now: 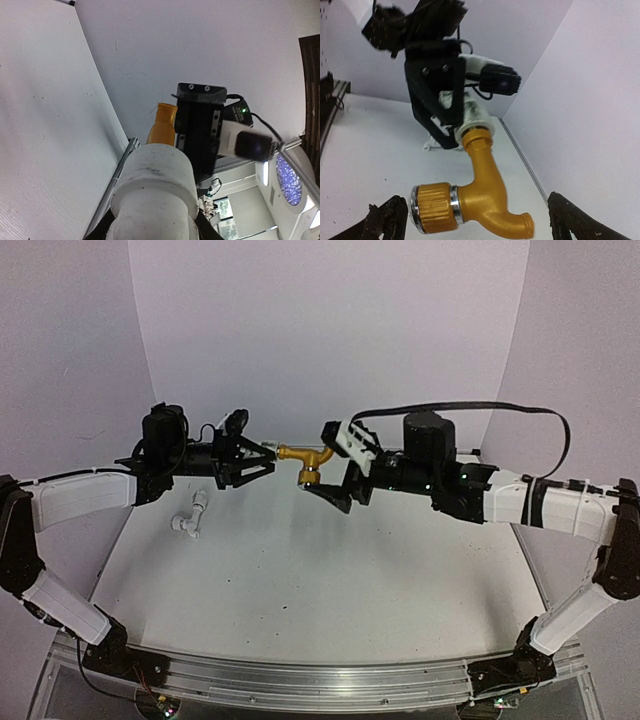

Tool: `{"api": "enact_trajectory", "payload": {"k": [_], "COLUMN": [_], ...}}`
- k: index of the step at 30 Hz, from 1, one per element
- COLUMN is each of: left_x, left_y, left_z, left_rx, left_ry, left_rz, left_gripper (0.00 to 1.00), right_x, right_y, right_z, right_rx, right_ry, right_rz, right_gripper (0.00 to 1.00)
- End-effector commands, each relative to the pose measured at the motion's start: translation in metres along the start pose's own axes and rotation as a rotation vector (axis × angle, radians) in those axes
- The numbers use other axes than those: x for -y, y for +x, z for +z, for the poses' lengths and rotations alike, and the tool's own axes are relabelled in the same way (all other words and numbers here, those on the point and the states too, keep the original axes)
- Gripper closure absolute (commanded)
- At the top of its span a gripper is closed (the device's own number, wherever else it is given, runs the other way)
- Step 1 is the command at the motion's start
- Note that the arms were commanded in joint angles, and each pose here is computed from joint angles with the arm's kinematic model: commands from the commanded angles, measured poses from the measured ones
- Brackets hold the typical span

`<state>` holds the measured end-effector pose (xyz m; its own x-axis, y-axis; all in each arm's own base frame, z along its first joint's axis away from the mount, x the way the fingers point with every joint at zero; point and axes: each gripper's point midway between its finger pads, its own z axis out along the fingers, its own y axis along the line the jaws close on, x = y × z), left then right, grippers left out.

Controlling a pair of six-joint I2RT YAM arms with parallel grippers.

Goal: Install the water faucets

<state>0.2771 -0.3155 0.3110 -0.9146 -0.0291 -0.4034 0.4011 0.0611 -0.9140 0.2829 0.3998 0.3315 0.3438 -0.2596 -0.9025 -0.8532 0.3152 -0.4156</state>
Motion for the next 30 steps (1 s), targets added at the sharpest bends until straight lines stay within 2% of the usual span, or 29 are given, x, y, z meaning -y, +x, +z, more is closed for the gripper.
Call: {"api": "enact_trajectory", "payload": {"k": [1,9,16,19,23,26,27,29,30], "left_x": [0.023,0.020,0.018,0.020,0.023,0.025,0.028,0.030,0.032], "left_y": [0.005,0.010,0.010,0.011,0.010,0.010,0.011,0.012,0.012], "left_z": [0.000,0.002,0.004,0.004,0.003,0.002,0.001,-0.002,-0.004], "left_rx": [-0.050,-0.079,-0.102,-0.111,-0.098,-0.085,-0.083,-0.064,-0.053], "left_ry": [0.066,0.071,0.078,0.084,0.087,0.088,0.094,0.092,0.090], "left_rz": [-0.044,-0.054,-0.053,-0.036,0.023,0.094,0.142,0.244,0.285], "left_gripper": [1.00,1.00,1.00,1.00,1.00,1.00,1.00,1.00,1.00], "right_x": [-0.008,-0.019,-0.022,-0.019,-0.015,-0.015,-0.015,-0.022,-0.027], "right_y": [-0.011,-0.002,0.014,0.017,0.021,0.021,0.018,0.010,0.010], "right_z": [0.014,0.034,0.048,0.055,0.061,0.061,0.060,0.059,0.058], "right_rx": [0.009,-0.015,-0.150,-0.213,-0.297,-0.311,-0.310,-0.282,-0.276], "right_ry": [0.055,0.067,0.122,0.145,0.162,0.163,0.159,0.108,0.085], "right_rz": [-0.334,-0.456,-0.623,-0.643,-0.601,-0.528,-0.479,-0.371,-0.330], "right_gripper": [0.02,0.02,0.02,0.08,0.43,0.60,0.72,0.81,0.82]}}
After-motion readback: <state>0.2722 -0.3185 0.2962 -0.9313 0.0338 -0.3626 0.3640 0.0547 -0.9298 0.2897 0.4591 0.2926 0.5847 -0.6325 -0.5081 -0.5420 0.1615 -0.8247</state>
